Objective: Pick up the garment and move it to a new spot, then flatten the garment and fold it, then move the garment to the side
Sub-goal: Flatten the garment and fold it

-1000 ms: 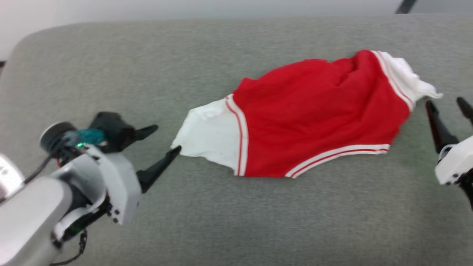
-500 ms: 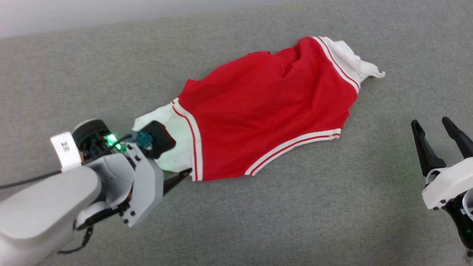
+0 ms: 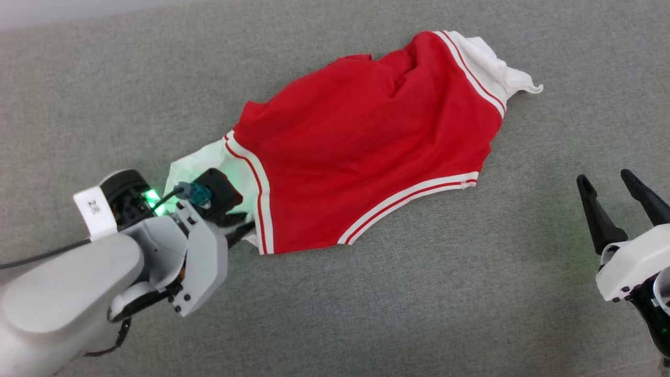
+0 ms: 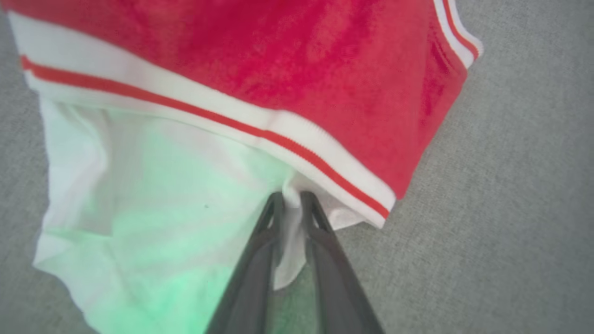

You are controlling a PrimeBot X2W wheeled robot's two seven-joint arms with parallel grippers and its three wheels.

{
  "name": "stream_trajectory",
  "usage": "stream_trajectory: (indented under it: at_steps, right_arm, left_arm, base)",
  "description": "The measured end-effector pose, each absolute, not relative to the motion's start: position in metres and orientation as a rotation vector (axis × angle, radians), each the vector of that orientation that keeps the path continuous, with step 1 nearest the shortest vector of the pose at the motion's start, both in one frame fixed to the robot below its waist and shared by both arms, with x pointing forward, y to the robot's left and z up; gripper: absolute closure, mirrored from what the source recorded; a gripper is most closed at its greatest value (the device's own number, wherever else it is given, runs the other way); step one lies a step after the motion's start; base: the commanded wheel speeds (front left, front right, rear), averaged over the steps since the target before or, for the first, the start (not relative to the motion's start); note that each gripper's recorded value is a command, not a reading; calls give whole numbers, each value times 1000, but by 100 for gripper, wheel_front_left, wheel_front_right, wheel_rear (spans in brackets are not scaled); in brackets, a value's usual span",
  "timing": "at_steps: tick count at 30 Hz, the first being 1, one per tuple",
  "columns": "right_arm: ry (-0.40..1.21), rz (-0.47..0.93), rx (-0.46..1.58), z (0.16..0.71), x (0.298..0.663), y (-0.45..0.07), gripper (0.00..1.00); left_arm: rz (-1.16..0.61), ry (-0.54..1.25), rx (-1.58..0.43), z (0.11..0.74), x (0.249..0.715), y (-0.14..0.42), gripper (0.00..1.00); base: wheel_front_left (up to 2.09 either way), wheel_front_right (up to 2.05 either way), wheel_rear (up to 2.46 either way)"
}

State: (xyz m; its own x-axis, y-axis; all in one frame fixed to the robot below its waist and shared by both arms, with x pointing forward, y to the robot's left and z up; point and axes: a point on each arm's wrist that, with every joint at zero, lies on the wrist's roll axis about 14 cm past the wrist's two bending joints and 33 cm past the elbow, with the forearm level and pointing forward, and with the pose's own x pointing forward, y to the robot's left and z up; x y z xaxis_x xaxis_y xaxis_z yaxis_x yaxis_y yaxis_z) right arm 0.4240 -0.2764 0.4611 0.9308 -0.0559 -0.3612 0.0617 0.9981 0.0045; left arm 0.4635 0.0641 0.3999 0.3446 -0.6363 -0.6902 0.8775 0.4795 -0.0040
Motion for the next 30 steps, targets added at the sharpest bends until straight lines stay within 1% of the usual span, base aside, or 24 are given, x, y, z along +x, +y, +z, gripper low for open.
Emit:
stream_trajectory:
  at_steps: [7,10,13,18,24,30]
  right_arm:
    - [496,53,-93,452,437,-264,0]
    - [590,103,-143,446,446,-262,0]
    - [681,145,-114,438,456,-255,0]
    - [707,143,-116,437,488,-261,0]
    - [716,152,-71,423,519,-251,0]
    - [748,176,-67,409,538,-238,0]
  left_arm:
    - [-1014,682,372,400,462,64,100]
    - [-1012,674,359,401,461,63,100]
    - [-1008,667,348,402,461,63,100]
    - [-1004,663,331,401,460,64,100]
    - [-994,663,315,397,463,68,100]
    - [-995,665,294,393,462,69,100]
  base:
    - [0,0,0]
    - [0,0,0]
    - [0,0,0]
    - [0,0,0]
    - [0,0,0]
    - [0,0,0]
